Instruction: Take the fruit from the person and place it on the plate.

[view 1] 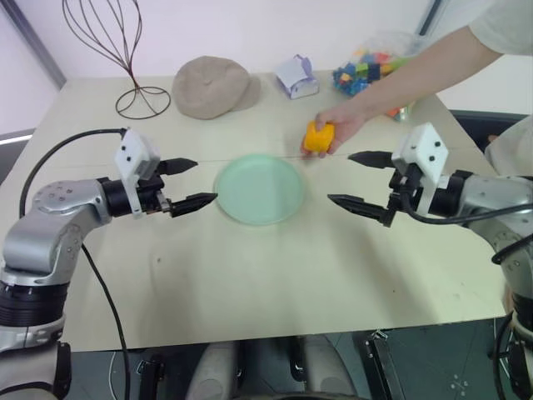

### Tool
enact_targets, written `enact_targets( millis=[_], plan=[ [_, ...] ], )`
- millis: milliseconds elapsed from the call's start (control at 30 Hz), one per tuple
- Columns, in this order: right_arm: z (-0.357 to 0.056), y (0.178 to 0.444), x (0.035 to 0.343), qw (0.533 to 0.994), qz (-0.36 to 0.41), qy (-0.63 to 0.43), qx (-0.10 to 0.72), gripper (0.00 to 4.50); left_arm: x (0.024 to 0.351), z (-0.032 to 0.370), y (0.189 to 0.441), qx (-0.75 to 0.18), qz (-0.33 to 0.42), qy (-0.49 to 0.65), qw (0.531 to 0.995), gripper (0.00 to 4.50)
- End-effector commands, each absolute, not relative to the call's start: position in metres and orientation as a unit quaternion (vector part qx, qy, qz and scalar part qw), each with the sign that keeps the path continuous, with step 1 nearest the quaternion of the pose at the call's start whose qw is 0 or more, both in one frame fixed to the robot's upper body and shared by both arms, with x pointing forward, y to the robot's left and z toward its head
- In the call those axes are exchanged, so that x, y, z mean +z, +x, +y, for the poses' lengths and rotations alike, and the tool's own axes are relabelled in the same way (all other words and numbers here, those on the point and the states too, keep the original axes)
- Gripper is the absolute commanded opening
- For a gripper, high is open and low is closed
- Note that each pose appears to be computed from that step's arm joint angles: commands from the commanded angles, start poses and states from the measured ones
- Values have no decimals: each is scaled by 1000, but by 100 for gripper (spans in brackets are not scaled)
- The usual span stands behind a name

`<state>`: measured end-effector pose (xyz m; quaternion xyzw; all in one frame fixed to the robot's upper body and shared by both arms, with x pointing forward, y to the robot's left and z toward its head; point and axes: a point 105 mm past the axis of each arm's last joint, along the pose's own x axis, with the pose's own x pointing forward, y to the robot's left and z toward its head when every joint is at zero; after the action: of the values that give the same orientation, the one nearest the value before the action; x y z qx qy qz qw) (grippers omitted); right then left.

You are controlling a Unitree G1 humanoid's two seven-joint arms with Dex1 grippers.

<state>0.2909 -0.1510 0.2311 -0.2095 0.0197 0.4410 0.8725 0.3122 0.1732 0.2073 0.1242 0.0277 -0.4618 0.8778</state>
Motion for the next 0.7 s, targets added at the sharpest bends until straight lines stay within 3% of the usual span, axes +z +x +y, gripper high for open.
enact_targets(
  millis=[33,700],
  plan=[
    [-151,287,245,872,-7,-226,435,441,221,172,310,-463,-3,136,876,450],
    [-152,287,245,872,-7,-227,433,441,224,173,309,-464,-7,121,878,450]
  ],
)
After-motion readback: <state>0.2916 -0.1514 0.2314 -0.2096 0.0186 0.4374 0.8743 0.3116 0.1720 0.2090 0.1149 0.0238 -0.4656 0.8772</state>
